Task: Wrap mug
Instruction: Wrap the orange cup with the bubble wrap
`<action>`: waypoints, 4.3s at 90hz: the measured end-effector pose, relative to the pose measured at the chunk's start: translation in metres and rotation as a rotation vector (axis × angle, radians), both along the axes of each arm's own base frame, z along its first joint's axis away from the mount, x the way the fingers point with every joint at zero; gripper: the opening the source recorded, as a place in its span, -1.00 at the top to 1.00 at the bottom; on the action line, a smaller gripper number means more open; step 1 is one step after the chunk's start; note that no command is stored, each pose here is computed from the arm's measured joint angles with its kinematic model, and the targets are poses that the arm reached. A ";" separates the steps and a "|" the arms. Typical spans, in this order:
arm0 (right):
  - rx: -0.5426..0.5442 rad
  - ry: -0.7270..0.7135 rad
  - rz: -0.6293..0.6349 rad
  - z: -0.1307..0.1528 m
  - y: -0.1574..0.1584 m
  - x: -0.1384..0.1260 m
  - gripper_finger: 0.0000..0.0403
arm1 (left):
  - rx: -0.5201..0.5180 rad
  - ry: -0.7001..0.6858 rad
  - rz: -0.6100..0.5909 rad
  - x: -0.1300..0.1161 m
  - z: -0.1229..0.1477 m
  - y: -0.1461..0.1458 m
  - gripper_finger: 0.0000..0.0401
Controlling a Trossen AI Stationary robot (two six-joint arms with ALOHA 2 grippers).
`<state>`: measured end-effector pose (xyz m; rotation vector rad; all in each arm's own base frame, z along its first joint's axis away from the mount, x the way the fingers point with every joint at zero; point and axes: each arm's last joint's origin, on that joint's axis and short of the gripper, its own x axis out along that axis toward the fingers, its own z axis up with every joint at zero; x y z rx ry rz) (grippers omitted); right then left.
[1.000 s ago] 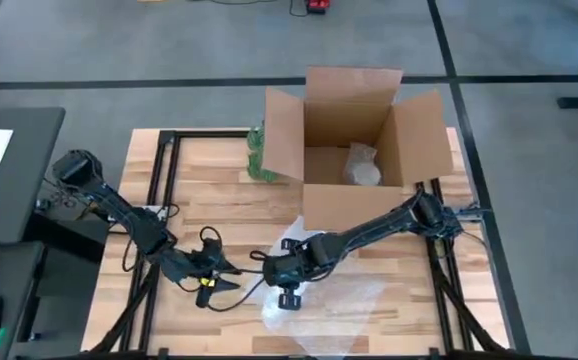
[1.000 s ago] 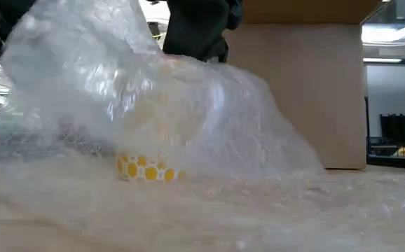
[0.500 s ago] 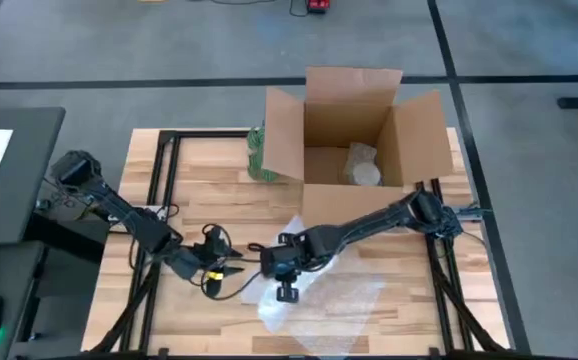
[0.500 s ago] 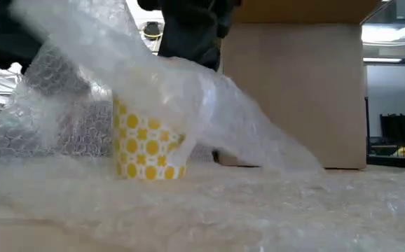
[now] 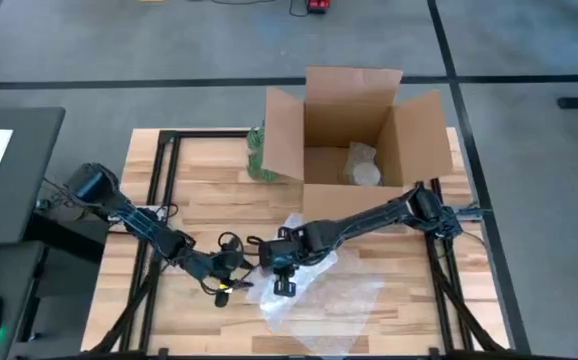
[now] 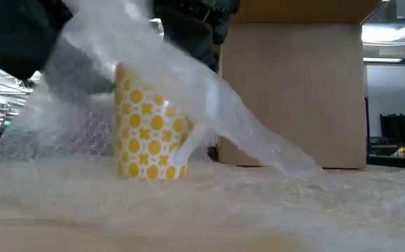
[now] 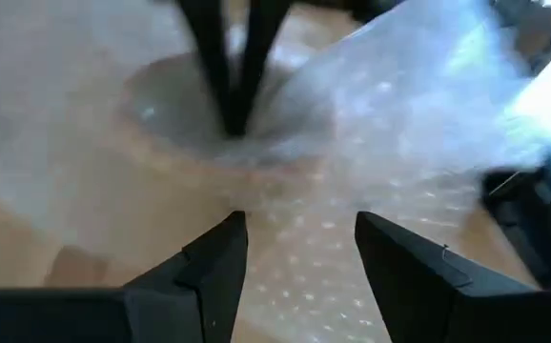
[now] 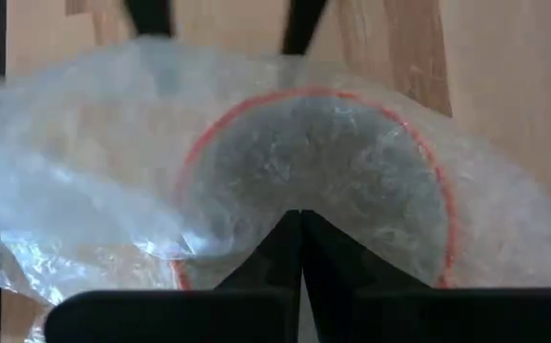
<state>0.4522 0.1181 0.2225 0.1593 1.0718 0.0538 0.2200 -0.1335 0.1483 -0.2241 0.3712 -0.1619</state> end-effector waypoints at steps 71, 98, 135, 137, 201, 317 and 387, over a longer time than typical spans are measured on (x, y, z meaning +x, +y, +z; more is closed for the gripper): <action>0.066 -0.052 0.145 0.019 0.035 -0.005 1.00 | -0.023 0.079 0.000 -0.023 0.047 -0.025 0.10; -0.006 -0.165 0.099 0.059 0.041 -0.002 1.00 | 0.030 0.153 0.083 -0.036 0.047 -0.015 0.10; -0.027 -0.020 0.040 0.019 0.039 0.010 1.00 | 0.148 0.236 0.280 -0.018 0.014 -0.005 0.10; -0.030 -0.005 0.039 0.015 0.039 0.010 1.00 | 0.149 0.238 0.280 -0.017 0.013 -0.005 0.10; 0.012 0.126 0.064 -0.029 0.027 0.023 1.00 | 0.137 0.205 0.246 -0.012 0.011 -0.010 0.10; -0.007 0.115 0.074 -0.025 0.025 0.020 1.00 | 0.109 0.185 0.218 -0.010 0.014 -0.012 0.10; -0.026 0.102 0.102 0.047 0.027 0.011 0.43 | 0.104 0.195 0.200 -0.011 0.014 -0.013 0.10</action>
